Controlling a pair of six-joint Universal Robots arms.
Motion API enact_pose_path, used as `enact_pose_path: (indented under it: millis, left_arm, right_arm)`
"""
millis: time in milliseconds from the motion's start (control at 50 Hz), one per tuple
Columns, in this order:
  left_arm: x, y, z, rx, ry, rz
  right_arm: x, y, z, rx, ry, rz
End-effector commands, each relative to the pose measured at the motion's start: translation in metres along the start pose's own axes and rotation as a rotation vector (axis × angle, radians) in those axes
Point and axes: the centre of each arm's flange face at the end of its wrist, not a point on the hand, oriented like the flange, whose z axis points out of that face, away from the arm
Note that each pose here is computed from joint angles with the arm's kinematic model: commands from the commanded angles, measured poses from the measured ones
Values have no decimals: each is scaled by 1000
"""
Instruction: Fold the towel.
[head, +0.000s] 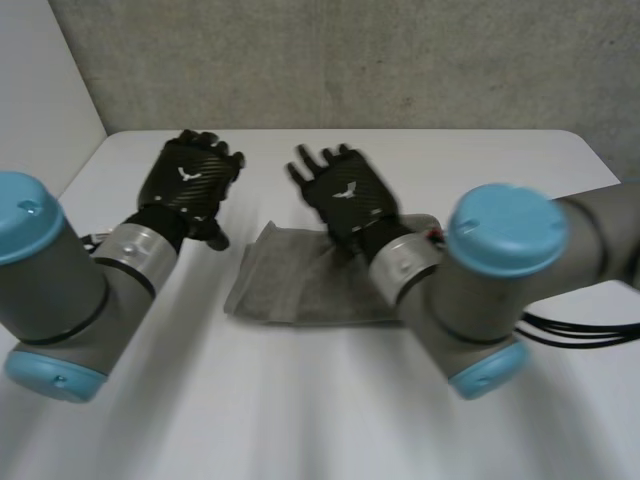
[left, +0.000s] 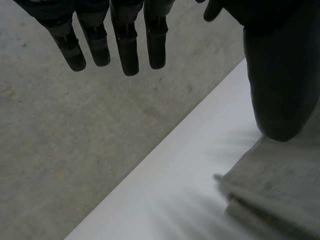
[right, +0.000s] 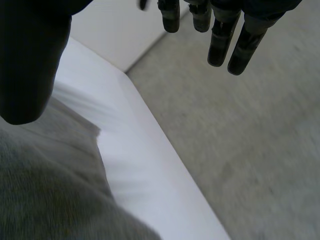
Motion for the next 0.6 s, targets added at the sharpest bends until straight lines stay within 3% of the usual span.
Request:
enact_pose_path:
  millis: [20, 180, 600]
  left_arm:
    - [30, 1, 1, -9, 52, -101]
    - [53, 17, 1, -64, 77, -110]
    - [56, 26, 1, -98, 54, -105]
  right_arm:
    - [30, 34, -24, -195, 25, 118]
    - [47, 76, -50, -381, 41, 181]
    - [49, 123, -64, -440, 103, 206]
